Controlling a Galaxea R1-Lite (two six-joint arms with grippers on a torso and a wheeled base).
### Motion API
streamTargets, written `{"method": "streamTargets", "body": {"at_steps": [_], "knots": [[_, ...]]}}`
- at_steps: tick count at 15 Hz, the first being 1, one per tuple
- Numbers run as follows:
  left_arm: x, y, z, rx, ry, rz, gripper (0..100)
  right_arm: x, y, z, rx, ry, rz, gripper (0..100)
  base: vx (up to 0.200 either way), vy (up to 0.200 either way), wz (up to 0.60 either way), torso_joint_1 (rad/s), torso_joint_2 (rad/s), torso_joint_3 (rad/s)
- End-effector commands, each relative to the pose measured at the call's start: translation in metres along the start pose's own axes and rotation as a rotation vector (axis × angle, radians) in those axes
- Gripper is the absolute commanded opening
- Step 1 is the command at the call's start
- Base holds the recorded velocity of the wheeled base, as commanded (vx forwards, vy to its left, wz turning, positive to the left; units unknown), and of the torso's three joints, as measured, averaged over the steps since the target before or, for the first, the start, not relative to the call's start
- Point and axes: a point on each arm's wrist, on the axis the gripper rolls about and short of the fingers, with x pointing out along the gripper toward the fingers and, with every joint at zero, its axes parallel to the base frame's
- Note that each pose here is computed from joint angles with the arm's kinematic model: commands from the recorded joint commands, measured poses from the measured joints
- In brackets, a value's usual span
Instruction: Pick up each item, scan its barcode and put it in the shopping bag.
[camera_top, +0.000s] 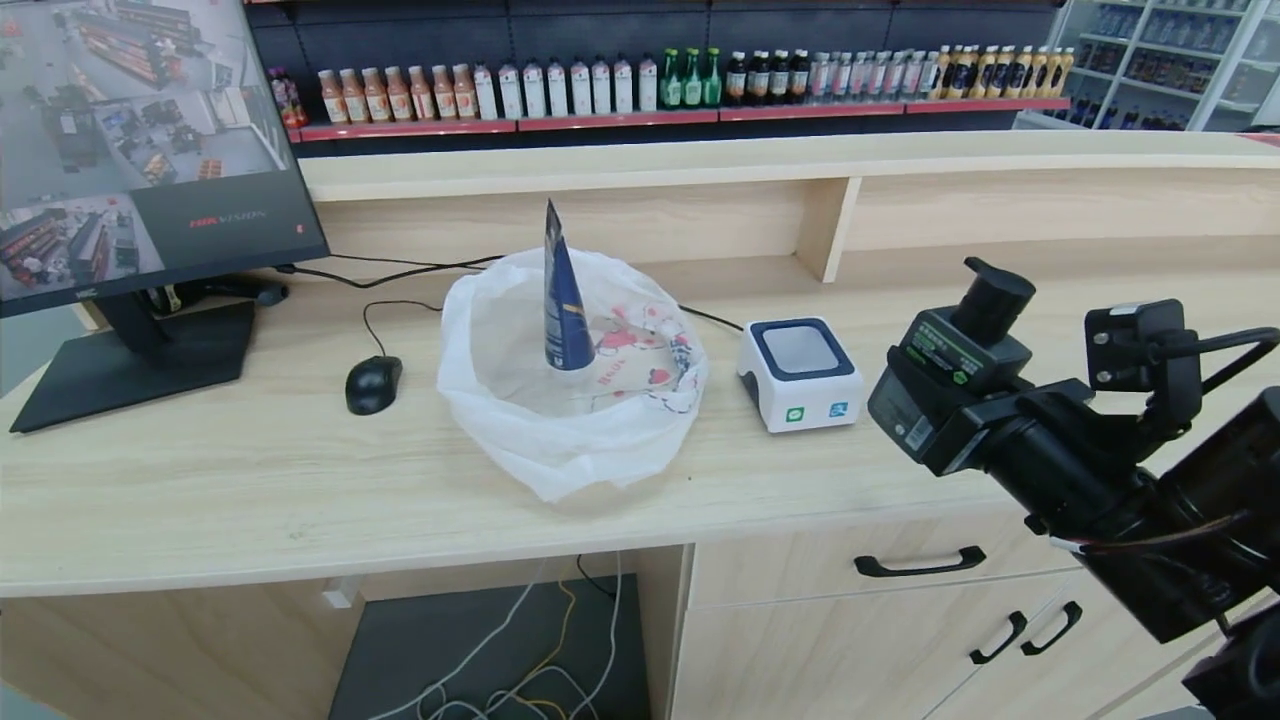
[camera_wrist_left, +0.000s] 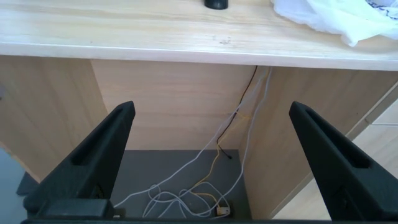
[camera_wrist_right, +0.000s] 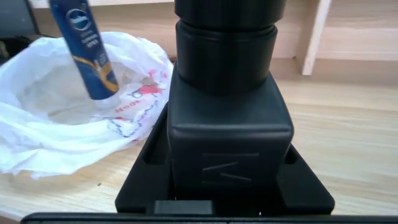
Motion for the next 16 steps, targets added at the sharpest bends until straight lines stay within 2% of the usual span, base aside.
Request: {"method": "streamTargets", "body": {"at_steps": [1, 4, 8, 13, 14, 16], "knots": [[0.0, 0.0, 0.0, -0.001, 0.0, 0.0, 100, -0.002, 0.001, 0.0, -0.003, 0.003, 0.007, 0, 0.0, 0.0, 0.0, 0.0, 0.0, 0.0], [0.0, 0.0, 0.0, -0.003, 0.0, 0.0, 100, 0.0, 0.002, 0.004, -0.055, -0.019, 0.05, 0, 0.0, 0.0, 0.0, 0.0, 0.0, 0.0], [0.0, 0.0, 0.0, -0.003, 0.0, 0.0, 100, 0.025, 0.006, 0.004, -0.242, -0.084, 0.168, 0, 0.0, 0.0, 0.0, 0.0, 0.0, 0.0], [0.0, 0.0, 0.0, -0.003, 0.0, 0.0, 100, 0.075, 0.004, 0.003, -0.371, -0.186, 0.153, 0, 0.0, 0.0, 0.0, 0.0, 0.0, 0.0], [0.0, 0.0, 0.0, -0.001, 0.0, 0.0, 100, 0.088, 0.004, 0.004, -0.427, -0.222, 0.143, 0, 0.0, 0.0, 0.0, 0.0, 0.0, 0.0], [0.0, 0.0, 0.0, -0.003, 0.0, 0.0, 100, 0.096, 0.005, 0.0, -0.477, -0.237, 0.162, 0, 0.0, 0.0, 0.0, 0.0, 0.0, 0.0]]}}
